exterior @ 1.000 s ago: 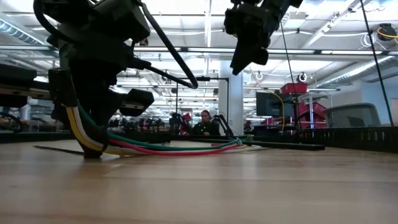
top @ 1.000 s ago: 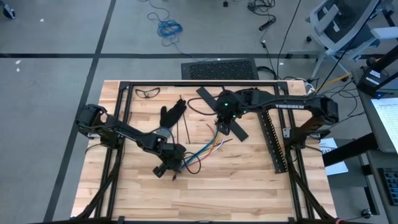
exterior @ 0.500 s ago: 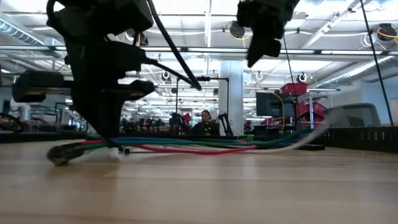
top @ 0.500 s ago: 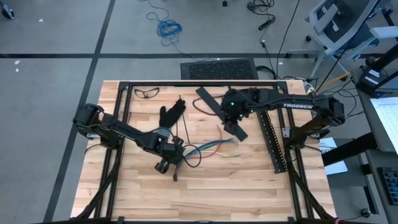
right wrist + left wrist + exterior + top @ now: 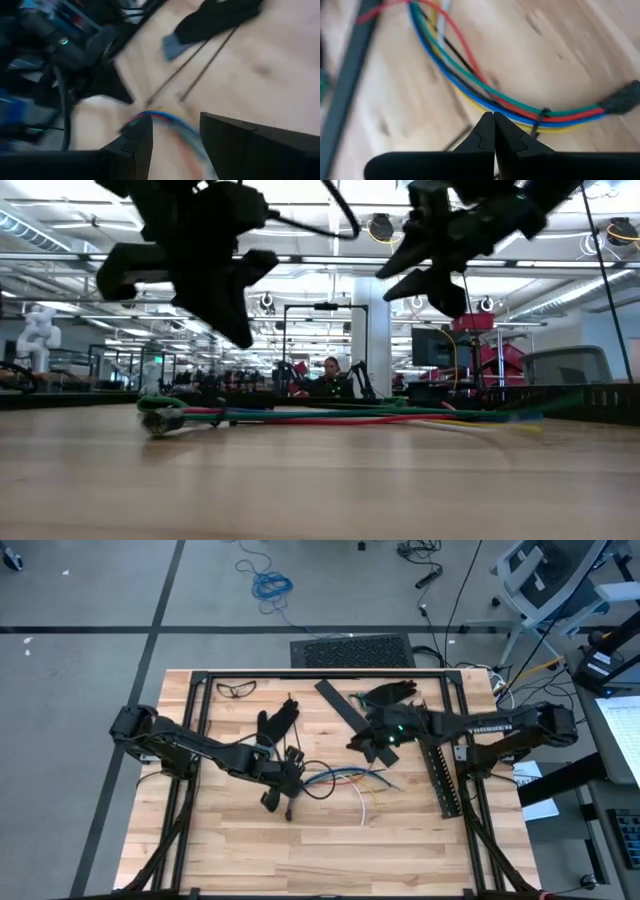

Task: Ziptie cables
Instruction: Wrap the black zip tie on the cable

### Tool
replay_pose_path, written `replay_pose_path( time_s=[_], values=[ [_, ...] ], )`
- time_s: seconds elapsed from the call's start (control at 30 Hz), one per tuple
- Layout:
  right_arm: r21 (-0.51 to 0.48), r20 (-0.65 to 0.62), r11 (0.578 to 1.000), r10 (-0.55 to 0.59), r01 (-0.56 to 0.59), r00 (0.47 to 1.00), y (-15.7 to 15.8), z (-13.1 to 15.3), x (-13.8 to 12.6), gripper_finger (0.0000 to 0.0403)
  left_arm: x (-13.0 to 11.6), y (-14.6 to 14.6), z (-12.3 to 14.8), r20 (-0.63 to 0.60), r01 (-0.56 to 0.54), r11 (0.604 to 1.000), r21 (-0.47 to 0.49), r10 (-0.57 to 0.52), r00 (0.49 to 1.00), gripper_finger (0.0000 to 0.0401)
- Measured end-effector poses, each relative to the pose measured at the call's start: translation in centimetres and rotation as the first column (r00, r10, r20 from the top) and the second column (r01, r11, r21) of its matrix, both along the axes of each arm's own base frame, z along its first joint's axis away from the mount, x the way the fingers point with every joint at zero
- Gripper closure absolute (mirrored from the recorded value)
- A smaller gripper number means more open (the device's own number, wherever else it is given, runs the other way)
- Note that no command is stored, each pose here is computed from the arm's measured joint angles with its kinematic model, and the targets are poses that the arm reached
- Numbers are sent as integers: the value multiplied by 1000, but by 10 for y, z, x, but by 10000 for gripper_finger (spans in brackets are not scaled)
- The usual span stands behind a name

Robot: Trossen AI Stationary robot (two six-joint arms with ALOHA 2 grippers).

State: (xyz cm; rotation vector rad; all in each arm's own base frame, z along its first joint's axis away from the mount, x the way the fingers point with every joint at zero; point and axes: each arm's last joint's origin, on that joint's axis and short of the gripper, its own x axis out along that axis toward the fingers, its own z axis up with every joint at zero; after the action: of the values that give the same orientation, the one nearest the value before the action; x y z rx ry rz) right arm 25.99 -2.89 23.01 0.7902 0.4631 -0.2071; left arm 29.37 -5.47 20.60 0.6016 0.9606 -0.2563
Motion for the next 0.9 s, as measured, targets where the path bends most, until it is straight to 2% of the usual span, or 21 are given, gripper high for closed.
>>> replay_pose_path(
  time_s=[0.1, 0.2, 0.33, 0.47, 0.53, 0.57, 0.63, 0.77, 0.83, 0.9],
  values=[
    [102, 27, 995, -25, 22, 999, 8, -21, -9, 252, 5, 6, 13, 66, -3, 1000, 1, 3, 998, 401],
    [152, 30, 987, -49, 44, 998, 10, -27, -10, 252, 4, 16, 13, 42, -35, 999, 14, 34, 999, 401],
    [134, 60, 991, -33, 25, 998, 16, -25, -9, 252, -8, 29, 6, -102, -80, 996, 49, 85, 991, 401],
    [103, 72, 994, -34, 26, 997, 18, -24, -8, 252, -20, 36, 2, -244, -103, 994, 34, 109, 964, 401],
    [85, 53, 996, -23, 18, 998, 19, -25, -9, 252, -23, 37, 10, -283, -149, 989, -12, 140, 949, 401],
    [78, 39, 997, -20, 16, 999, 20, -27, -10, 252, -24, 37, 17, -293, -181, 981, -65, 155, 943, 401],
    [58, 17, 998, -7, 6, 1000, 21, -29, -10, 252, -24, 37, 35, -284, -247, 953, -178, 191, 940, 396],
    [32, 0, 999, 7, -7, 1000, 21, -30, -11, 250, -26, 46, 58, -204, -390, 854, -343, 337, 919, 371],
    [30, 2, 1000, 8, -8, 1000, 21, -30, -11, 244, -25, 55, 55, -183, -473, 781, -407, 438, 880, 352],
    [28, 2, 1000, 14, -14, 1000, 21, -30, -11, 237, -25, 63, 42, -227, -553, 689, -468, 511, 829, 329]
  ],
)
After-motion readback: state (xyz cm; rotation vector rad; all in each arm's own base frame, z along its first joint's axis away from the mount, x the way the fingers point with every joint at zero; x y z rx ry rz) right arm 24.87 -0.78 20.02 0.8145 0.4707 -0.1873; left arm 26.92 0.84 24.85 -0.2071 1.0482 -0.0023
